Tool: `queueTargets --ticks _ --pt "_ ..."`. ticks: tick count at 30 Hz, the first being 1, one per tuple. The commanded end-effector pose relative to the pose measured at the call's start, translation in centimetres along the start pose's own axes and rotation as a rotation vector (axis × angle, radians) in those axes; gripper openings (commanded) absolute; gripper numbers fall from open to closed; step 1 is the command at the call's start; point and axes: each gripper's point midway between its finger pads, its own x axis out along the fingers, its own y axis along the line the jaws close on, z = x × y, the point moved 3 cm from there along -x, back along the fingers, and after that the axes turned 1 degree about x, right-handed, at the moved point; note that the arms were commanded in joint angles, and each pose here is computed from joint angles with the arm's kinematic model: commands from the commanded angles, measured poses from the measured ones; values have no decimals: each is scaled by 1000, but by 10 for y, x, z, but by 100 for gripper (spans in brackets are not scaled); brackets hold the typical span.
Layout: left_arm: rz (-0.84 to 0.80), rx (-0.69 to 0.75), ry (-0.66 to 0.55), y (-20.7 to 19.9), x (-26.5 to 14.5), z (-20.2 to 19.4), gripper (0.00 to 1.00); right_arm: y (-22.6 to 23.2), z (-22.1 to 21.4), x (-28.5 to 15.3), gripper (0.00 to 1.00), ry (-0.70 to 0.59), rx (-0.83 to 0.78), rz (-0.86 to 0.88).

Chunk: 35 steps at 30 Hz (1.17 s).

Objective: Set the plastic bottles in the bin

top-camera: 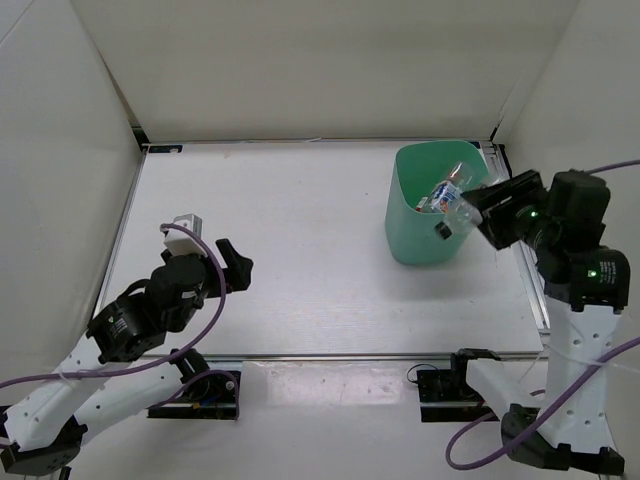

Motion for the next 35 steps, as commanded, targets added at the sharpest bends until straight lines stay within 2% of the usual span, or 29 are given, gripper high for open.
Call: queueTargets --ticks 1,6,9,11,13,14,15,16,18,25,29,31,35 --pt "-22 4 2 -8 5 1 100 23 38 22 24 -126 -121 1" --pt "-24 18 13 -10 6 0 100 63 79 73 24 -217 -241 77" --pt "-25 17 12 -10 3 4 100 76 85 97 33 -251 -325 67" --pt "-26 17 11 -10 1 6 100 80 80 122 35 -215 -393 38" --pt "-11 23 13 -7 -2 7 100 78 69 148 40 -157 -444 -3" --pt "3 20 13 -4 -2 6 100 79 65 153 46 -147 -452 -21" --pt "4 10 14 -4 -4 8 100 84 58 159 63 -141 -470 -39" --pt "13 12 10 -1 -6 8 100 75 55 158 72 -130 -479 -104" --pt "30 -9 13 2 -11 11 100 66 59 153 100 -188 -436 -192" --pt "78 -48 -14 23 -28 14 100 32 44 126 100 -135 -433 -270" --pt "129 -69 -61 40 -35 17 100 15 37 92 100 -174 -410 -230" --pt "161 -54 -65 46 -34 15 100 0 29 88 100 -153 -412 -242" --pt "217 -41 -100 57 -33 16 100 -24 25 67 100 -193 -412 -257"
